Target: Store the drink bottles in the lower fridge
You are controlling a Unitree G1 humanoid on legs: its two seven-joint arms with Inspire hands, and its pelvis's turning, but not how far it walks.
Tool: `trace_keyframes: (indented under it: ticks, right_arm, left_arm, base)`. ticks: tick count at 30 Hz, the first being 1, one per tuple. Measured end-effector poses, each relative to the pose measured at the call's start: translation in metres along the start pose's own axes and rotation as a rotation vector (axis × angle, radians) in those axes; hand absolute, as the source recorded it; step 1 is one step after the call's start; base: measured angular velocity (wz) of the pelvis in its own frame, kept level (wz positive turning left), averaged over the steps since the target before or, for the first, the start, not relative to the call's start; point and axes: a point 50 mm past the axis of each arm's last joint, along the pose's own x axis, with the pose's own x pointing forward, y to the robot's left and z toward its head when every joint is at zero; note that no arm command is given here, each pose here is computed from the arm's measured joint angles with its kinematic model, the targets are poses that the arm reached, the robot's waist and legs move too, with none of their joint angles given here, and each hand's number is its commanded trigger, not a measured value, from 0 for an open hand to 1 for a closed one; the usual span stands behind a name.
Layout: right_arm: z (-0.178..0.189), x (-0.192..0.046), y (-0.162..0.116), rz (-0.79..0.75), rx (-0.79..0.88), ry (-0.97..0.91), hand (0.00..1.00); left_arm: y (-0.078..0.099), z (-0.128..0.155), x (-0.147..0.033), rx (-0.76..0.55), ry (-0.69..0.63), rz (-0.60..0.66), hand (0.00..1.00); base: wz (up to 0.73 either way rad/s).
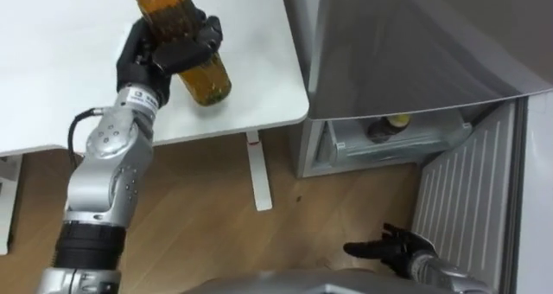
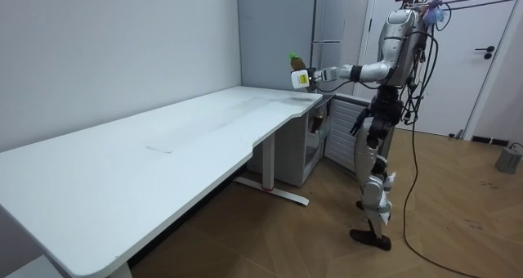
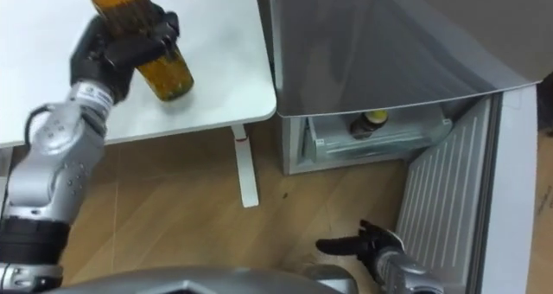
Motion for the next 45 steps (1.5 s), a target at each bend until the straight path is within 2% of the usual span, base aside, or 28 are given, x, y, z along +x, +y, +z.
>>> trace_keyframes:
  ticks: [17,22,30,37,45]
  right_arm:
    - [0.041,-0.004,0.034,0.226,-0.105,-0.194,0.0]
    - [0.054,-0.008,0.042,0.314,0.019,-0.276,0.0]
    - [0.067,-0.018,0.065,0.477,0.034,-0.366,0.0]
    - [0.066,-0.02,0.079,0.598,-0.089,-0.345,0.0]
    - [0.077,-0.029,0.086,0.698,-0.231,-0.364,0.0]
  left_arm:
    - [-0.017,-0.026,-0.013,-0.006,0.079,-0.084,1.0]
    - [-0.023,-0.033,-0.017,-0.019,0.1,-0.118,1.0]
    - [-0.03,-0.037,-0.019,0.016,0.11,-0.198,1.0]
    - [-0.041,-0.05,-0.028,0.025,0.161,-0.27,1.0]
    - [-0.043,-0.048,-0.028,0.05,0.136,-0.301,1.0]
  base:
    - [0.03]
    - [0.03]
    - [0.0]
    - [0.0]
    - [0.0]
